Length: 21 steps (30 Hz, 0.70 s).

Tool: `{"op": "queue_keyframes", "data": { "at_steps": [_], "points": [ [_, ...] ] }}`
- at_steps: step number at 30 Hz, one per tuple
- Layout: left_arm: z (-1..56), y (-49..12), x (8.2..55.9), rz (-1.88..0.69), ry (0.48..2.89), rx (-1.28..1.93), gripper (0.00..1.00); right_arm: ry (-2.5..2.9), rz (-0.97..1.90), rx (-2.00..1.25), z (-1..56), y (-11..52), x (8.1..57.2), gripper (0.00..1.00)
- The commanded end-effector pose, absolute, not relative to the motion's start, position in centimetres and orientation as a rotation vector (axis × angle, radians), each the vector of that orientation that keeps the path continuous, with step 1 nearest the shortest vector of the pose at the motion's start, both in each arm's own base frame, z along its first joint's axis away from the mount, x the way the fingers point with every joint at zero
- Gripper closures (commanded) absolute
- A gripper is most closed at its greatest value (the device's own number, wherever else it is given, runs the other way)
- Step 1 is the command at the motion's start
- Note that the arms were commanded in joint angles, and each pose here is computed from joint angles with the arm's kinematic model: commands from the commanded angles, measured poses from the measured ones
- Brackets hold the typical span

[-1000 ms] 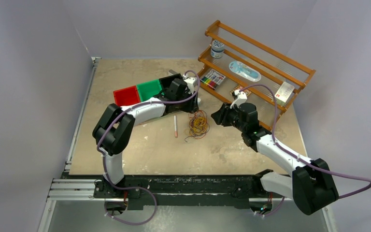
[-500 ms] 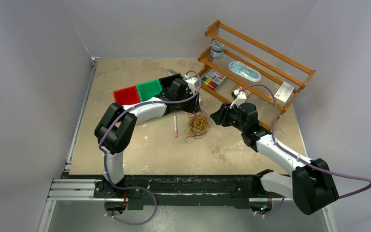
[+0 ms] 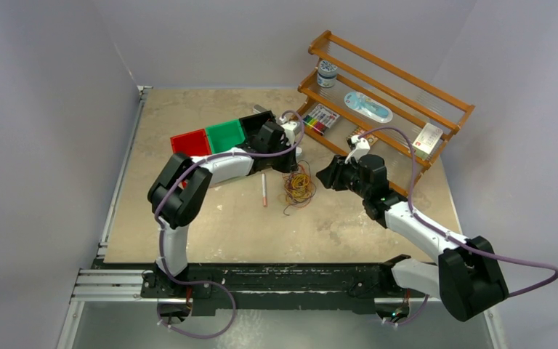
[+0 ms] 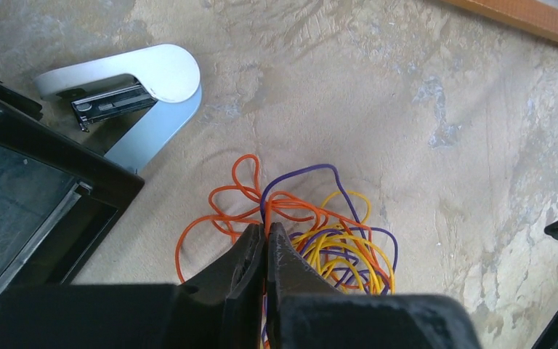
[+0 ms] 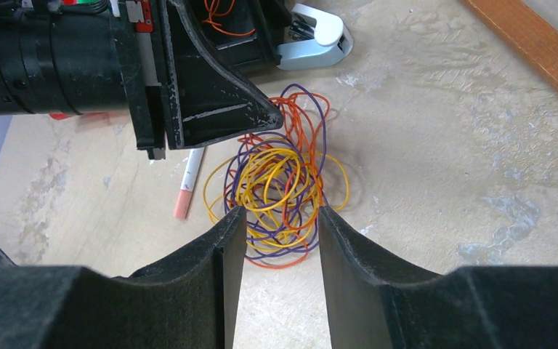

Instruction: Untangle the cables

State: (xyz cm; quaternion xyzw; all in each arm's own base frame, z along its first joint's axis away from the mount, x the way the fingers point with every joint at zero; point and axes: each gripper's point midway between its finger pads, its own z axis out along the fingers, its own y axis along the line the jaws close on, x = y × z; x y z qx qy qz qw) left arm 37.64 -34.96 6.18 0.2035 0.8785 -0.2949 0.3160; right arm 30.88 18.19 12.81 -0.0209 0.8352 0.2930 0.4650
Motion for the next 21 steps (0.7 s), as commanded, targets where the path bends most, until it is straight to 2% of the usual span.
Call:
{"op": "queue_keyframes", "data": {
  "at_steps": [1, 14, 21],
  "points": [
    [11.0, -35.8, 38.7, -0.797, 2.198, 0.551, 1.0, 1.971, 0.751, -0.082, 14.7, 18.7, 31.5, 0.56],
    [15.8, -35.5, 34.6, -0.8, 2.163, 0.64, 1.0, 1.892, 0.8, -0.143, 15.8, 20.0, 32.4, 0.55],
    [14.5, -33.5, 32.3, -0.755, 2.238, 0.6, 1.0, 1.857, 0.819, -0.221, 15.6, 20.5, 31.9, 0.5]
  ]
}}
